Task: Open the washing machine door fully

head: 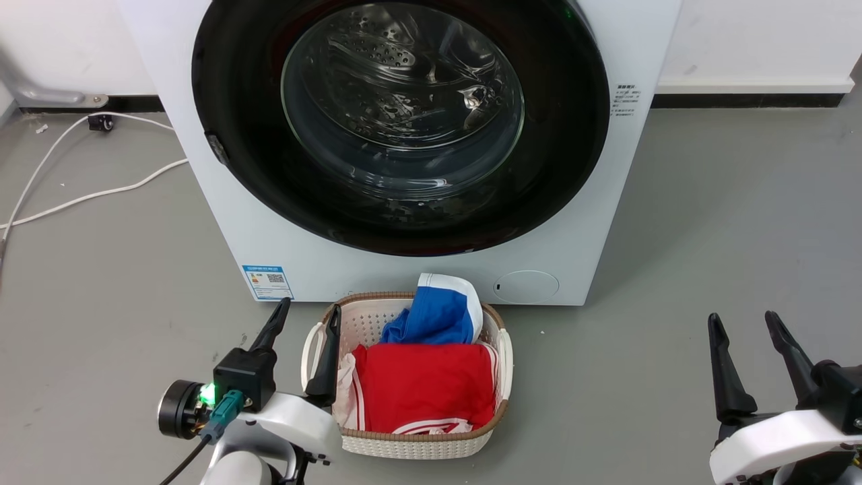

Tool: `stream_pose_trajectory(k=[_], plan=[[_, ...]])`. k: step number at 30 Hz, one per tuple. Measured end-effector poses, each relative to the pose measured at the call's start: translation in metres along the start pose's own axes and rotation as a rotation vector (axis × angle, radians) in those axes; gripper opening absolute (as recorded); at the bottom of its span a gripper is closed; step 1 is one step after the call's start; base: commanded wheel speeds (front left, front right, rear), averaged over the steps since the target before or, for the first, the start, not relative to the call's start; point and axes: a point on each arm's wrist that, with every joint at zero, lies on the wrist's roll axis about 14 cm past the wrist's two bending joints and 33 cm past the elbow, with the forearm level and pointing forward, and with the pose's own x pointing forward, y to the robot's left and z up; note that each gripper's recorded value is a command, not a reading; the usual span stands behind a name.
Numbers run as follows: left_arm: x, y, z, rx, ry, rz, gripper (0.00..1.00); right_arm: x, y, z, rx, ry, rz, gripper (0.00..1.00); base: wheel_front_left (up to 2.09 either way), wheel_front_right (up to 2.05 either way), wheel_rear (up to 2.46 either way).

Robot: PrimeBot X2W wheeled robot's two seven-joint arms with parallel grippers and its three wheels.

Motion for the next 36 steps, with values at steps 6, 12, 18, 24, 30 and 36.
stream_pose_trajectory(k=[6, 12, 18, 24, 30, 36], plan=[[0.000, 0.000, -0.001, 0.010, -0.001, -0.003, 1.00, 0.000, 0.001, 0.002, -0.027, -0.008, 0.002, 1.00, 0.00, 0.00, 0.00], [0.000, 0.001, -0.002, 0.015, -0.001, -0.002, 1.00, -0.002, 0.000, 0.001, -0.025, -0.010, 0.001, 1.00, 0.00, 0.00, 0.00], [0.000, 0.002, -0.005, -0.003, 0.008, 0.006, 1.00, -0.002, -0.001, -0.001, -0.007, -0.005, -0.004, 1.00, 0.00, 0.00, 0.00], [0.000, 0.003, -0.007, -0.015, 0.014, 0.011, 1.00, -0.002, -0.002, -0.002, 0.004, -0.007, -0.007, 1.00, 0.00, 0.00, 0.00], [0.000, 0.002, -0.008, -0.016, 0.018, 0.012, 1.00, -0.003, -0.003, -0.004, 0.040, -0.004, -0.009, 0.00, 0.00, 0.00, 0.00], [0.001, 0.004, -0.007, -0.025, 0.013, 0.020, 1.00, -0.003, -0.010, -0.011, 0.145, 0.005, -0.032, 0.00, 0.00, 0.00, 0.00]])
